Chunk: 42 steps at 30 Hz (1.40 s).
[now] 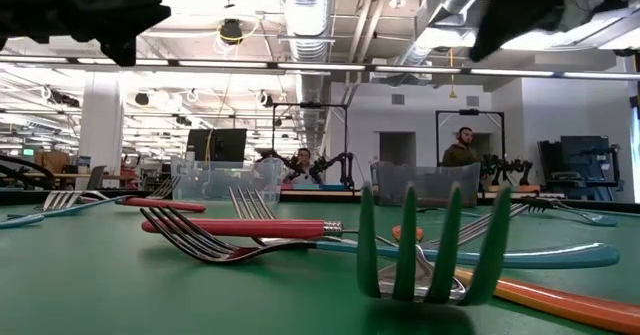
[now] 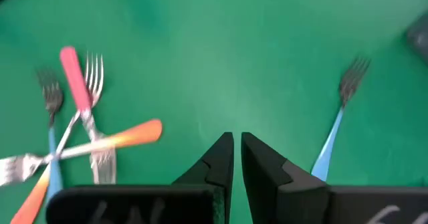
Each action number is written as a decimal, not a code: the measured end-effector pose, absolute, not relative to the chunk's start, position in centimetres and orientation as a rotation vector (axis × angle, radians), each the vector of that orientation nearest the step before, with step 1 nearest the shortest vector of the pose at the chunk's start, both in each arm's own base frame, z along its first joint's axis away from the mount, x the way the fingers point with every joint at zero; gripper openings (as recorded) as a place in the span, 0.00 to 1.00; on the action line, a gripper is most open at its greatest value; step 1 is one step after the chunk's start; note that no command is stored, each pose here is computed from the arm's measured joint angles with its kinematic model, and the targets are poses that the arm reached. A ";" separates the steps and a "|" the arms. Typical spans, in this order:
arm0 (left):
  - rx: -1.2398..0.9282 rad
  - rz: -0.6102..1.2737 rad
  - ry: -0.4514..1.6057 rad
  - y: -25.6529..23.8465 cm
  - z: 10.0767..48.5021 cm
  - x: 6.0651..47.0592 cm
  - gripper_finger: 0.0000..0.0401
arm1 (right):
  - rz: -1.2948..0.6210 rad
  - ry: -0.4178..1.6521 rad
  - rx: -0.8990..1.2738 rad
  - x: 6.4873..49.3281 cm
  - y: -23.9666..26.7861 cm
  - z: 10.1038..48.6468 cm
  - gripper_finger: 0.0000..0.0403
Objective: Sort silverware by color (type)
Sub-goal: Put the black fork into the transparent bin
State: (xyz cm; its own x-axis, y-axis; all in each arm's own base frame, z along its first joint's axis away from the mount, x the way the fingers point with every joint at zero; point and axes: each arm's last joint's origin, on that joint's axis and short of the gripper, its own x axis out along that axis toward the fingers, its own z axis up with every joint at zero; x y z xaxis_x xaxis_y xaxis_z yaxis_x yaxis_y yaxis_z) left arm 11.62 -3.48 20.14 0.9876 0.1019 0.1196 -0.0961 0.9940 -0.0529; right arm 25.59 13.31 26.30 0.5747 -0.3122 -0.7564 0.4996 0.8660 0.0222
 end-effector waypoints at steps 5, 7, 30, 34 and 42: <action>-0.036 0.101 -0.135 -3.0 20.8 10.5 0.24 | -0.487 0.790 0.199 27.3 11.1 26.7 0.14; -0.046 0.106 -0.132 -2.8 20.7 10.1 0.24 | -0.488 0.775 0.189 27.8 10.5 26.8 0.14; -0.059 0.157 0.063 -2.5 18.6 9.6 0.24 | -0.523 0.724 0.182 29.4 7.6 27.3 0.14; -0.097 0.163 0.116 -2.4 17.9 9.6 0.24 | -0.529 0.730 0.195 29.6 7.2 27.2 0.14; -0.088 0.169 0.174 -2.4 17.3 9.5 0.24 | -0.529 0.738 0.210 29.7 6.7 27.2 0.14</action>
State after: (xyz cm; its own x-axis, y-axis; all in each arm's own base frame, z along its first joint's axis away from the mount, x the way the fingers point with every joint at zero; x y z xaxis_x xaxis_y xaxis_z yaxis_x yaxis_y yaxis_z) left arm 9.46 -2.40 17.33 0.9708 0.1595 -0.1793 -0.1747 0.9820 -0.0723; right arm 29.70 6.71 27.21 0.6167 -0.3840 -0.6872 0.5279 0.8493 -0.0008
